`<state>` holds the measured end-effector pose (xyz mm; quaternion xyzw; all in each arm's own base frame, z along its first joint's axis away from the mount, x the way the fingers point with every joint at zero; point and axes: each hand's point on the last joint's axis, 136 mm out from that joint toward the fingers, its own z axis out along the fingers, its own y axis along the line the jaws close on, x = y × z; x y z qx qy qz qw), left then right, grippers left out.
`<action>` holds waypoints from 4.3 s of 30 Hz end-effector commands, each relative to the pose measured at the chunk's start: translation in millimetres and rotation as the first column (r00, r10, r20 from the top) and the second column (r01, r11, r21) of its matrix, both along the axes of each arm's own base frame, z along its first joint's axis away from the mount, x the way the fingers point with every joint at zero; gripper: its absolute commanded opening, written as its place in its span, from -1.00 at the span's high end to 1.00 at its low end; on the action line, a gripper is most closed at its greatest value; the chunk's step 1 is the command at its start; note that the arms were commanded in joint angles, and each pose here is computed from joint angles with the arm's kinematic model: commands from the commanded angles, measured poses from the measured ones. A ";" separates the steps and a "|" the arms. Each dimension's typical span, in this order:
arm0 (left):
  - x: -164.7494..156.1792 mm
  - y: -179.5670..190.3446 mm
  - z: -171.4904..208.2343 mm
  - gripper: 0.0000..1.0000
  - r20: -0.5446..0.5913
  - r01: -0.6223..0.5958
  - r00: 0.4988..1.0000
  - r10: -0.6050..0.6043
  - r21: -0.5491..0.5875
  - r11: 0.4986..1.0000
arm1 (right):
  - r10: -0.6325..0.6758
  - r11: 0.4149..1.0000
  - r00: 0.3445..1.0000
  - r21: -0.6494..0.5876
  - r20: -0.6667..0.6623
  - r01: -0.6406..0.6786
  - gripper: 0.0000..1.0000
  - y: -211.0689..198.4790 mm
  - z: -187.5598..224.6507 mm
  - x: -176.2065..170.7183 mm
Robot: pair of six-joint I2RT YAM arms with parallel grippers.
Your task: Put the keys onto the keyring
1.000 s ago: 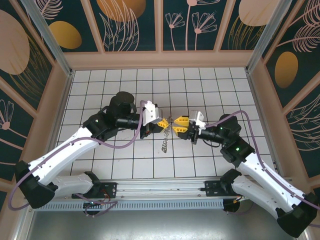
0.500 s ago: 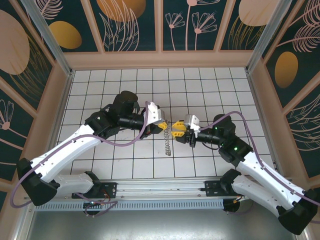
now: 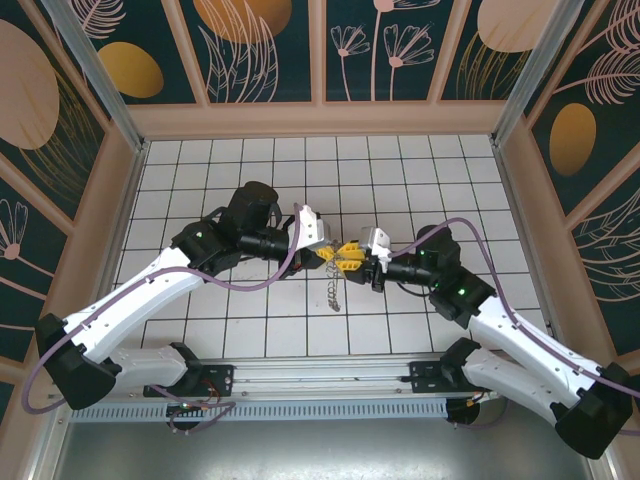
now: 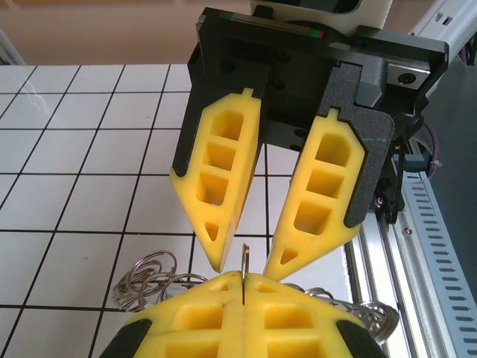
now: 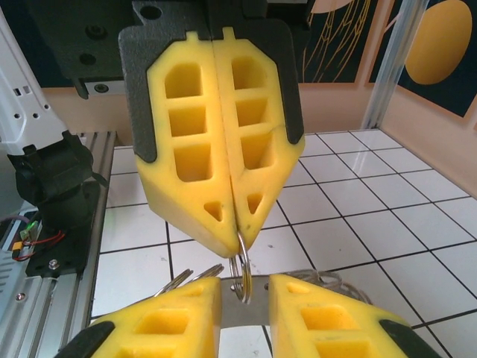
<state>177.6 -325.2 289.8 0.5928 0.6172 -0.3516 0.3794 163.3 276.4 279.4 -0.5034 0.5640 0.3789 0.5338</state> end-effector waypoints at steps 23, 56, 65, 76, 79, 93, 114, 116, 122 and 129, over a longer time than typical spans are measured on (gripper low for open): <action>-20.0 -1.9 30.9 0.66 0.005 0.061 0.998 -0.061 -0.195 0.979 | 0.137 0.969 0.979 0.184 0.154 -0.165 1.00 0.4 61.0 -34.5; -12.2 0.7 38.2 1.00 0.048 0.004 0.999 0.009 -0.261 0.965 | 0.100 0.955 0.982 0.260 0.159 -0.140 0.65 -7.6 63.7 -37.5; -7.7 4.1 37.3 1.00 0.056 -0.032 0.997 0.048 -0.259 0.965 | -0.017 0.981 0.993 0.196 0.116 -0.006 0.27 -17.9 46.3 -23.4; 5.2 12.1 2.3 1.00 0.007 -0.154 0.987 0.159 -0.218 0.964 | -0.347 0.918 0.925 0.147 -0.157 0.369 -0.06 -47.0 29.1 62.7; 13.3 17.2 -10.1 1.00 -0.013 -0.224 0.974 0.227 -0.210 0.952 | -0.418 0.889 0.877 0.091 -0.236 0.448 -0.06 -55.4 16.9 91.1; 49.3 84.8 -47.7 1.00 -0.242 -0.705 0.709 0.662 -0.222 0.674 | -0.522 0.853 0.723 -0.305 -0.453 0.424 0.09 0.8 -98.4 180.9; 31.9 154.5 -90.4 1.00 -0.397 -0.893 0.439 0.806 -0.096 0.439 | -0.417 0.838 0.758 -0.536 -0.502 0.105 0.25 110.8 -215.9 141.5; 30.0 156.6 -93.0 1.00 -0.417 -0.899 0.425 0.803 -0.092 0.428 | -0.415 0.833 0.760 -0.544 -0.500 0.097 0.25 115.5 -221.8 139.2; 24.3 165.9 -95.3 1.00 -0.452 -0.911 0.399 0.798 -0.099 0.400 | -0.454 0.771 0.776 -0.630 -0.438 0.096 0.31 118.5 -247.7 135.2; 22.7 170.4 -89.8 1.00 -0.452 -0.914 0.396 0.800 -0.112 0.389 | -0.521 0.707 0.775 -0.690 -0.359 0.155 0.44 109.2 -264.9 142.7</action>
